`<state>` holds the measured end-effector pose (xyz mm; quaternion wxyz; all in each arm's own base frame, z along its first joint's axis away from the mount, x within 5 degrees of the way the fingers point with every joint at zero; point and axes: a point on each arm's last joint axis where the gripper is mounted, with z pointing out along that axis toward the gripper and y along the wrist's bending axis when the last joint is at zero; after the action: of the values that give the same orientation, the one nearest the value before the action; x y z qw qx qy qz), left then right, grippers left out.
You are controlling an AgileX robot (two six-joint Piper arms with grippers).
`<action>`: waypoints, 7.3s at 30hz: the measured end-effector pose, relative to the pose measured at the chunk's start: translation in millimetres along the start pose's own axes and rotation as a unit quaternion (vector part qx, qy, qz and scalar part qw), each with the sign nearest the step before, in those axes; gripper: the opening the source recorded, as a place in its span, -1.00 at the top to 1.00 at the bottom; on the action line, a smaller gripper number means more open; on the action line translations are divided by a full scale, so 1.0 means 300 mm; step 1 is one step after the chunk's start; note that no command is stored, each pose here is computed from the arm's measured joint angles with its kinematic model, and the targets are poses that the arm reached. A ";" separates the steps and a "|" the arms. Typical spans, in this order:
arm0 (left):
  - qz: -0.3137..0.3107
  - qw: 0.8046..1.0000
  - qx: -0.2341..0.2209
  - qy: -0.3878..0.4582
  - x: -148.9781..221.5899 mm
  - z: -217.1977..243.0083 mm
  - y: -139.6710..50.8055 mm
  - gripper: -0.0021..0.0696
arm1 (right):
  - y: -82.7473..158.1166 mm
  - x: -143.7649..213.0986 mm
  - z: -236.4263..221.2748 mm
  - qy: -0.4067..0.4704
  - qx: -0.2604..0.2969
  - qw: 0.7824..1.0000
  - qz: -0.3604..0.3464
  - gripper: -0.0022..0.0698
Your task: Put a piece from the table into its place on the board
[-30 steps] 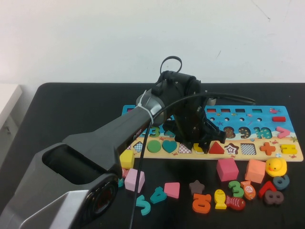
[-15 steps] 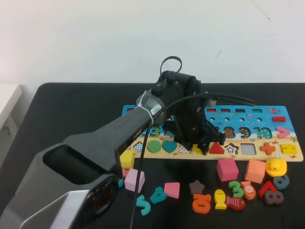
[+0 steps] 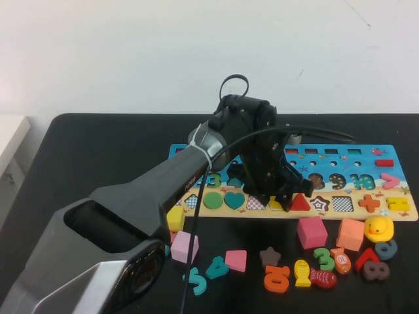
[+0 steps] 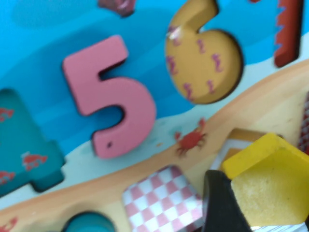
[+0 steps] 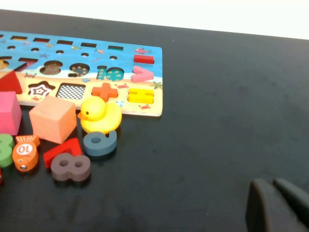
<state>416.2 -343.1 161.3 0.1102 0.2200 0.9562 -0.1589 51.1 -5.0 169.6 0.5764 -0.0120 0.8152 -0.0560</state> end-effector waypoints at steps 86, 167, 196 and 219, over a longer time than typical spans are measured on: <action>0.037 0.999 0.015 0.024 -0.003 -0.007 -0.024 0.94 | 0.000 0.000 0.000 0.000 0.000 1.000 0.000 0.89; 0.149 0.953 -0.094 -0.245 -0.030 -0.862 -0.113 0.94 | 0.000 0.000 0.000 0.000 0.000 1.000 0.000 0.89; 0.133 0.887 -0.200 -0.394 0.859 -1.685 0.022 0.95 | 0.000 0.000 0.000 0.000 0.000 1.000 0.000 0.89; 0.153 0.817 -0.147 -0.536 1.281 -1.246 0.188 0.95 | 0.000 0.000 0.000 0.000 0.000 1.000 0.000 0.89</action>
<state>51.4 -15.0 385.0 0.6593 0.2244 0.7118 -0.0908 51.1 -5.0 169.6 0.5764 -0.0123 0.8152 -0.0563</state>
